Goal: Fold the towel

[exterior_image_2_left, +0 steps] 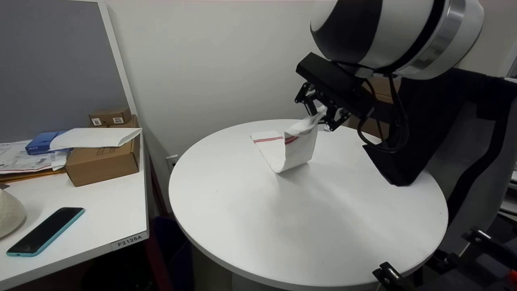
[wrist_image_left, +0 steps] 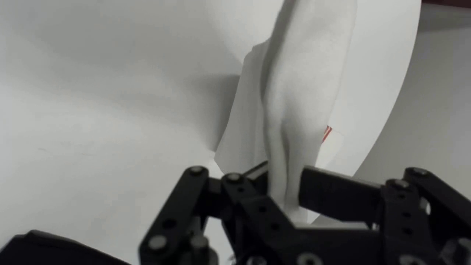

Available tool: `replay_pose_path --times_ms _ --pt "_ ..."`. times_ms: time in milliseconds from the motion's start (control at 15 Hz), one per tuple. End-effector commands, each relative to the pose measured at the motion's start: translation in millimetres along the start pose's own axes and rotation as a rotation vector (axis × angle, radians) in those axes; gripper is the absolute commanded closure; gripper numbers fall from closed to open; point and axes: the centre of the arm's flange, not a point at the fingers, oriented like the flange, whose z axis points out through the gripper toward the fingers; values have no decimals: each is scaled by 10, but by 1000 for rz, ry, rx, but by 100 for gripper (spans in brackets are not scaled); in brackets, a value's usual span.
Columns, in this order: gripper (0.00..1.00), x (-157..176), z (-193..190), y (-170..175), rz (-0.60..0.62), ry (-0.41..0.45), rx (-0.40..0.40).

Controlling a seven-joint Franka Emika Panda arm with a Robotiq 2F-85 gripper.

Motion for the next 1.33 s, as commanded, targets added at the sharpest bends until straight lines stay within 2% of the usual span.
replay_pose_path --times_ms 0,400,933,1267 --pt "100 262 -713 178 -12 6 111" --pt "100 488 -995 -2 -98 66 242" --pt "100 707 -1528 -95 -150 165 355" --pt "100 872 -1990 -156 -139 231 404"
